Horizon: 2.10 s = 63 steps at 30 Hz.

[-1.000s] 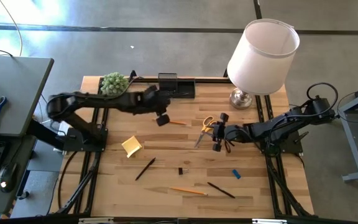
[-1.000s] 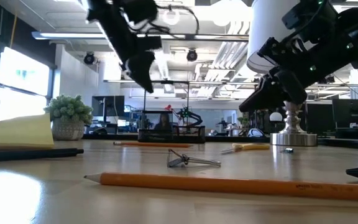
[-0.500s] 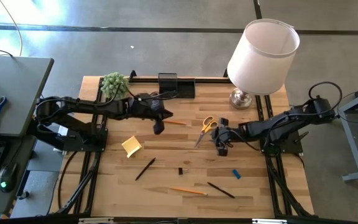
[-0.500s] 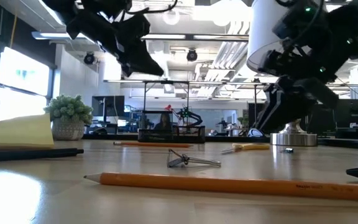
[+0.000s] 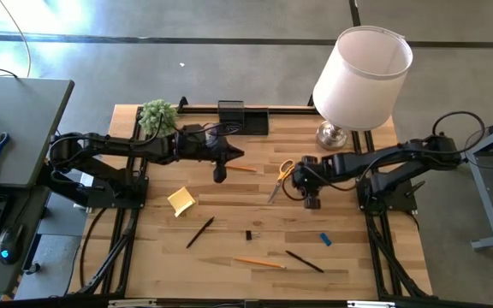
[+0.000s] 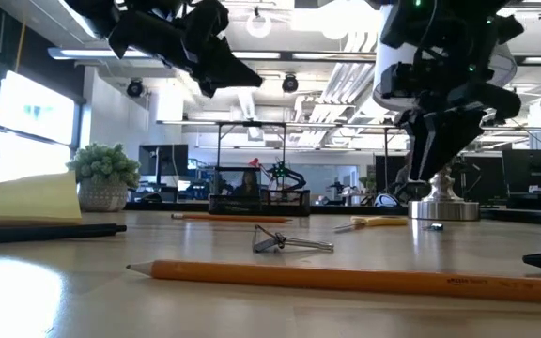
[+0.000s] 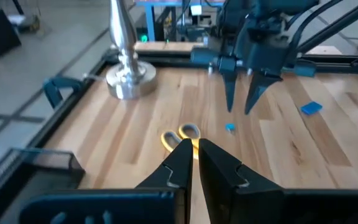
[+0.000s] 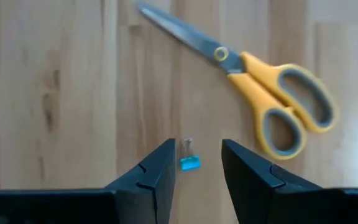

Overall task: Pick and place office supplies into organizer
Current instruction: Put the blue binder clip into the bottom left slot of the desk organizer

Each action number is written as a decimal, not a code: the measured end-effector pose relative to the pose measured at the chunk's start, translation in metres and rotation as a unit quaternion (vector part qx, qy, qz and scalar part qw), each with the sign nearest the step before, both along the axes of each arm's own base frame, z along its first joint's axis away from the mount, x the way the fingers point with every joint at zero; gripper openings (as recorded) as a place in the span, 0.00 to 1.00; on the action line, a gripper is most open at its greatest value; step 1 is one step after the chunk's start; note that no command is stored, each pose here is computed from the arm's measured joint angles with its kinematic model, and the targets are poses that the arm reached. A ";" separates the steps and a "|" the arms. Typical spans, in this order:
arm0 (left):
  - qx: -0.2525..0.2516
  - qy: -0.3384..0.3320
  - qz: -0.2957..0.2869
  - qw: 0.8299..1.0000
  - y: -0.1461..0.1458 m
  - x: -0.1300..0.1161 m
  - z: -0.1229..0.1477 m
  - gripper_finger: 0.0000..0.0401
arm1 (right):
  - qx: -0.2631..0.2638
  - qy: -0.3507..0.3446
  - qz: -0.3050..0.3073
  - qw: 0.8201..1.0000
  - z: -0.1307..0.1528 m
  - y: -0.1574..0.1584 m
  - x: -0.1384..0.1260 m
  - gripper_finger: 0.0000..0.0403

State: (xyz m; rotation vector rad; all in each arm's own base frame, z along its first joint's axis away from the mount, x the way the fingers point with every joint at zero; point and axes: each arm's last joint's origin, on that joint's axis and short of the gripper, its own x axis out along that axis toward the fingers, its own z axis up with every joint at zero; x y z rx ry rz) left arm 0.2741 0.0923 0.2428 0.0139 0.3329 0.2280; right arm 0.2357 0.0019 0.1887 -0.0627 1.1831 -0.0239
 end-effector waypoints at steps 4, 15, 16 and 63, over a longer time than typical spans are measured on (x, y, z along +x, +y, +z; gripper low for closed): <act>0.006 0.004 -0.002 1.000 0.000 0.000 0.000 0.04 | 0.018 0.023 -0.002 1.000 -0.004 -0.004 -0.002 0.31; -0.001 0.032 0.000 0.999 0.000 -0.002 -0.005 0.17 | 0.005 0.089 0.029 0.996 -0.033 -0.008 0.007 0.38; -0.004 0.044 0.004 0.999 0.000 -0.003 -0.007 0.20 | 0.005 0.091 0.027 0.995 -0.034 -0.009 0.007 0.38; -0.021 0.077 0.024 0.997 -0.001 -0.006 -0.013 0.41 | 0.005 0.100 0.062 0.993 -0.044 -0.012 0.012 0.29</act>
